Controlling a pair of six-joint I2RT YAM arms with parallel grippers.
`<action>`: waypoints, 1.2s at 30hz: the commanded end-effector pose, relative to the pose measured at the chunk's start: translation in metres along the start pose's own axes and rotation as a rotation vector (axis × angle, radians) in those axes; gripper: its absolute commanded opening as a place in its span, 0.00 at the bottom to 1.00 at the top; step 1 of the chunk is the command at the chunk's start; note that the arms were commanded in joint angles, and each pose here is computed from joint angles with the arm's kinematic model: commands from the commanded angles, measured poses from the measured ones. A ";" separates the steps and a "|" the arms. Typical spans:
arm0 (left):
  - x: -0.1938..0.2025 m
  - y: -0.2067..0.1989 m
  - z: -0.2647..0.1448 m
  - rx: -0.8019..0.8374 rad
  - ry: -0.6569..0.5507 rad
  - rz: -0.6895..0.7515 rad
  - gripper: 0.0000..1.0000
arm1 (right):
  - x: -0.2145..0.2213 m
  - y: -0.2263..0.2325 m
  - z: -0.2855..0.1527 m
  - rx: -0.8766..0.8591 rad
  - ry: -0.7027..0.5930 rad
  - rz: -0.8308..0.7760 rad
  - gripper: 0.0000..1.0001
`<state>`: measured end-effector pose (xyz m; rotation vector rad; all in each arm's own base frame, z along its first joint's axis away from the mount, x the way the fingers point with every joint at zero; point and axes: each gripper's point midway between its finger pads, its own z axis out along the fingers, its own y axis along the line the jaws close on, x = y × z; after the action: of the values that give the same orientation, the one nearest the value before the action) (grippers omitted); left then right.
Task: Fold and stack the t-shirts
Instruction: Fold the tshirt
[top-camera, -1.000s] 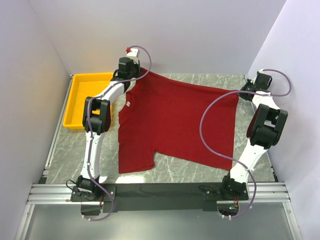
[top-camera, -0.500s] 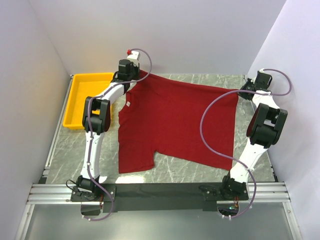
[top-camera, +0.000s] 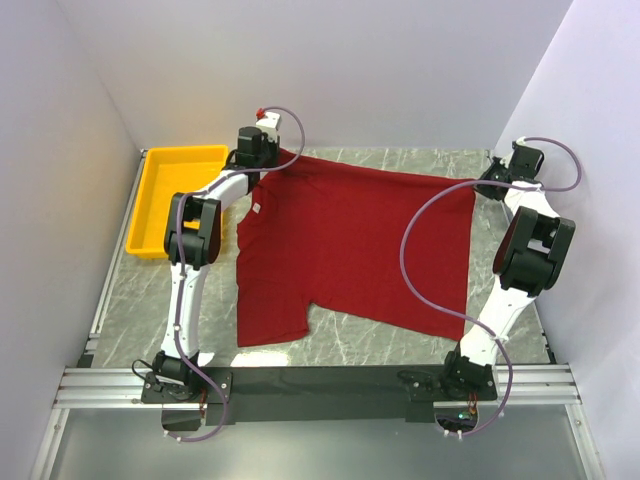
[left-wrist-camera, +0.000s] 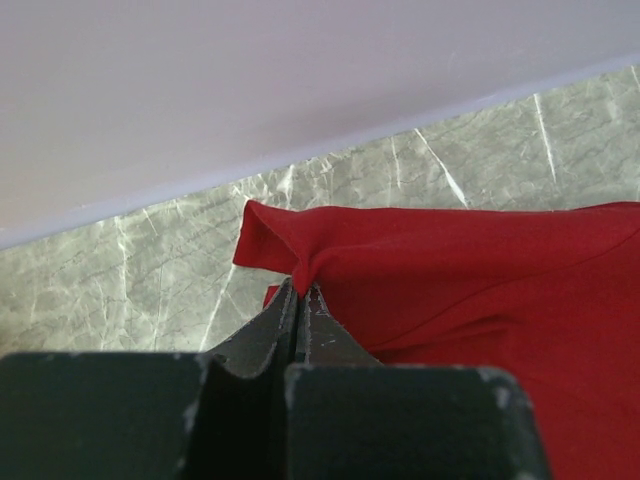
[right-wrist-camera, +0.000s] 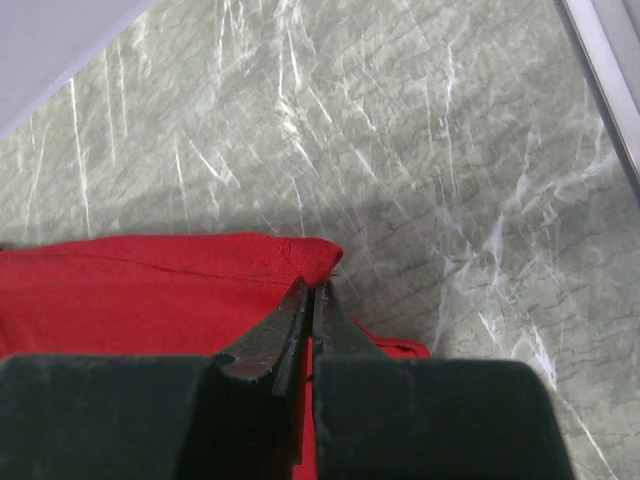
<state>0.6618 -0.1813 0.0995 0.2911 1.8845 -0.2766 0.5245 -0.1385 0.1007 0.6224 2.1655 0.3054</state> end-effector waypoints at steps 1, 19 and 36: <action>-0.062 -0.001 -0.018 0.016 -0.129 0.039 0.01 | -0.015 0.005 -0.013 -0.022 -0.043 -0.034 0.02; -0.078 -0.005 -0.028 0.025 -0.209 0.354 0.01 | -0.011 0.005 -0.030 -0.095 -0.056 -0.037 0.03; -0.086 0.001 -0.029 -0.018 -0.273 0.527 0.00 | -0.004 0.000 -0.030 -0.081 -0.026 -0.044 0.03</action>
<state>0.6599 -0.1793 0.1256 0.6827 1.6274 -0.0141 0.5018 -0.1351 0.0956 0.5691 2.1767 0.3855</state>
